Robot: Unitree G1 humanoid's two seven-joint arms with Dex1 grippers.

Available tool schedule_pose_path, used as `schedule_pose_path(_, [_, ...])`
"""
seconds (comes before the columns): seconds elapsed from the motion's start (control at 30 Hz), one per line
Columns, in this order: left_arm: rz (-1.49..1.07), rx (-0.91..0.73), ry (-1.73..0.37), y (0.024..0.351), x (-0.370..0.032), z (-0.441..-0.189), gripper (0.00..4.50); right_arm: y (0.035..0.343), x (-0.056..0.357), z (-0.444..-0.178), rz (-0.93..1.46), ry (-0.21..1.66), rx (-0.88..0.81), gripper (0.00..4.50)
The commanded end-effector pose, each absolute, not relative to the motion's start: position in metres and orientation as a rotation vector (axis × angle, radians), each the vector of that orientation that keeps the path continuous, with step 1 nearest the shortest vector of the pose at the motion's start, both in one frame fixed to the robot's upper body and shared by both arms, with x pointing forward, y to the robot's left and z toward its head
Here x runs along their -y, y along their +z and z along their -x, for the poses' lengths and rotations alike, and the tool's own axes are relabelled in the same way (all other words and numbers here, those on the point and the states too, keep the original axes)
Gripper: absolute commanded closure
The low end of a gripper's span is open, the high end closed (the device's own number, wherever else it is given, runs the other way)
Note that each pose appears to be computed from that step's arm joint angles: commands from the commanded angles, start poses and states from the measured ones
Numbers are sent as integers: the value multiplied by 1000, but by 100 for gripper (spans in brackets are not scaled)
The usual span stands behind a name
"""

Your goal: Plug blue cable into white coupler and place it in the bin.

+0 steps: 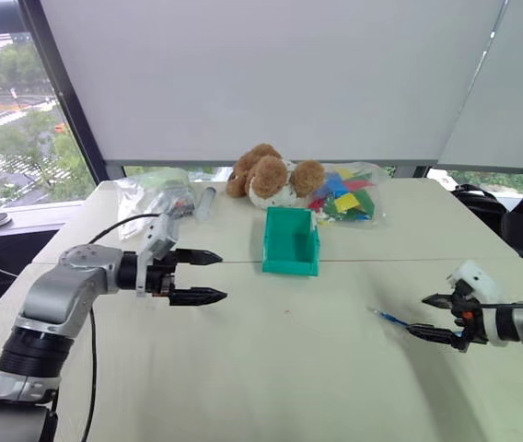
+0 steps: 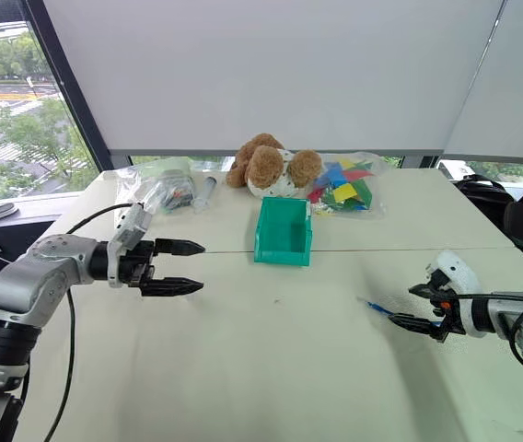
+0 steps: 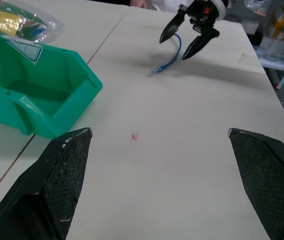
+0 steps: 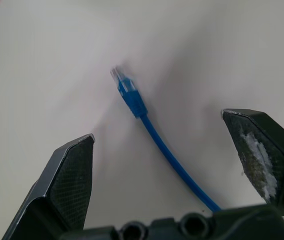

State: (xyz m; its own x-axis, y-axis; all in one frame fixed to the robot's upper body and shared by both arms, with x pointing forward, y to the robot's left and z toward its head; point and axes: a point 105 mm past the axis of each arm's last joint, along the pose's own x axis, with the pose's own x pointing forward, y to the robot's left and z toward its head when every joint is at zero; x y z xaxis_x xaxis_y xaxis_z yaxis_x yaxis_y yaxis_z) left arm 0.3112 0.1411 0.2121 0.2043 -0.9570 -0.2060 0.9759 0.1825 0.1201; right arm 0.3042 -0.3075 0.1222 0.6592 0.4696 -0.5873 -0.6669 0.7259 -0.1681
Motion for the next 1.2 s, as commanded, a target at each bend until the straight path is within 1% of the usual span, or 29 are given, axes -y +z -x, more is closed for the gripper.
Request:
schedule_pose_path(0.03, [-287,-51,-1367,222,-141,-307,0,119,314,-307,409,676,-551,5])
schedule_pose_path(0.3, [-289,-56,-1357,221,-143,-305,0,95,324,-306,417,690,-620,5])
schedule_pose_path(0.33, [-290,-56,-1356,221,-143,-305,0,92,325,-305,425,695,-631,28])
schedule_pose_path(0.4, [-291,-56,-1355,221,-143,-305,0,87,325,-303,441,705,-647,81])
schedule_pose_path(0.47, [-293,-55,-1354,221,-143,-305,0,84,325,-302,451,715,-654,163])
schedule_pose_path(0.5, [-294,-54,-1354,221,-143,-306,0,83,324,-302,454,718,-655,225])
schedule_pose_path(0.63, [-297,-52,-1356,221,-143,-306,0,84,322,-303,460,729,-649,434])
schedule_pose_path(0.67, [-297,-51,-1356,221,-143,-306,0,84,320,-303,469,736,-646,443])
schedule_pose_path(0.73, [-298,-51,-1357,221,-143,-306,0,88,314,-305,486,754,-632,443])
schedule_pose_path(0.77, [-298,-50,-1358,221,-143,-306,0,95,307,-308,512,769,-603,443])
schedule_pose_path(0.83, [-300,-49,-1361,221,-143,-307,0,117,284,-316,549,826,-520,443])
schedule_pose_path(0.9, [-302,-46,-1365,222,-142,-308,0,139,248,-318,576,928,-439,443])
schedule_pose_path(0.97, [-302,-42,-1368,223,-140,-309,0,148,219,-316,592,1018,-399,443])
schedule_pose_path(1.1, [-301,-34,-1378,224,-137,-310,0,147,171,-309,614,1160,-380,443])
schedule_pose_path(1.2, [-301,-32,-1387,223,-135,-310,0,138,141,-312,612,1230,-370,443])
